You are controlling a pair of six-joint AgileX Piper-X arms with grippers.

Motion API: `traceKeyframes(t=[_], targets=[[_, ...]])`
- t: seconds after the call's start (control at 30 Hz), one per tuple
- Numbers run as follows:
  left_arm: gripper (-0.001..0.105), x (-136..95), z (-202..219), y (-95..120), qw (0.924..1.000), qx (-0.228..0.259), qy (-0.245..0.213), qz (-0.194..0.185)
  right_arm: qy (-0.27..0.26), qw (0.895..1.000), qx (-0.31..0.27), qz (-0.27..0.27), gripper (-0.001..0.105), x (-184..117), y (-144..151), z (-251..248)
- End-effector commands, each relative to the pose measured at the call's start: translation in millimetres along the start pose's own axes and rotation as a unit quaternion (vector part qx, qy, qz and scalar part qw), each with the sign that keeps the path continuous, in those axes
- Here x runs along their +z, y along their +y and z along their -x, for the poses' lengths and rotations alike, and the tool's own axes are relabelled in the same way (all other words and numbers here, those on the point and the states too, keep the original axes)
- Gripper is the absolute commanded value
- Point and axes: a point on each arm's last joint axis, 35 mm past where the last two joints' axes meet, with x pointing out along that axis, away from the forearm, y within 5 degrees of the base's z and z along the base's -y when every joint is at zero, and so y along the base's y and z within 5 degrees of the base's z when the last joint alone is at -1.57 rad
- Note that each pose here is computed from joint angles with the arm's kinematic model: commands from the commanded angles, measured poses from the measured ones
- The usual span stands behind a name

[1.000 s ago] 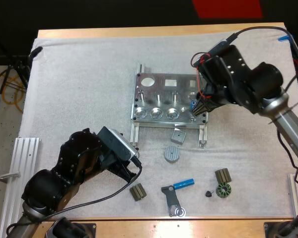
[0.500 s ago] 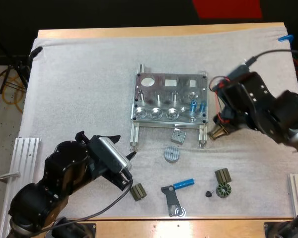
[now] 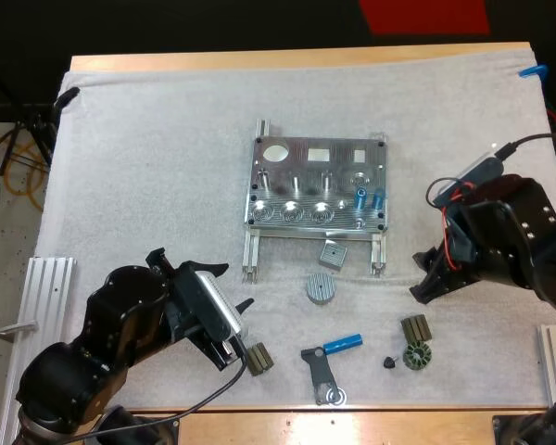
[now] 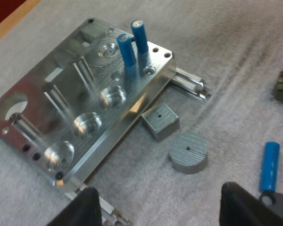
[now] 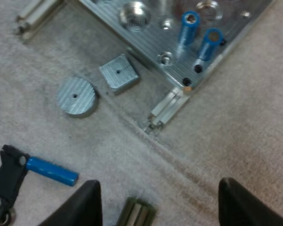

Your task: Load cells from right to left

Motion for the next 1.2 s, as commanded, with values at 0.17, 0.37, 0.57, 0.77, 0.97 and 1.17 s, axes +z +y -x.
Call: traceKeyframes(t=[0.17, 0.37, 0.57, 0.77, 0.97, 1.17], targets=[[0.054, 4.9, -0.7, -18.3, 0.9976, -0.042, -0.007, -0.055, -0.023, 0.999, 0.048, -0.006, 0.054, -3.5, 4.5, 6.6], [0.054, 5.8, -19.8, -42.2, 0.9915, -0.056, 0.03, -0.114, -0.038, 0.994, 0.101, -0.025, 0.054, -3.7, 8.7, 8.5], [0.054, 3.9, -48.8, -61.3, 0.9827, -0.065, 0.081, -0.154, -0.006, 0.989, 0.141, -0.04, 0.054, -11.7, 13.8, 8.1], [0.054, 9.1, -68.6, -66.8, 0.982, -0.073, 0.078, -0.155, 0.018, 0.981, 0.185, -0.047, 0.054, -29.1, 23.2, 7.3], [0.054, 12.2, -75.8, -70.8, 0.9805, -0.102, 0.069, -0.154, 0.027, 0.978, 0.202, -0.05, 0.054, -45.5, 30.6, 6.6], [0.054, 8.9, -90.8, -73.2, 0.9779, -0.104, 0.095, -0.155, 0.011, 0.979, 0.201, -0.045, 0.054, -52.7, 33.8, 15.3]])
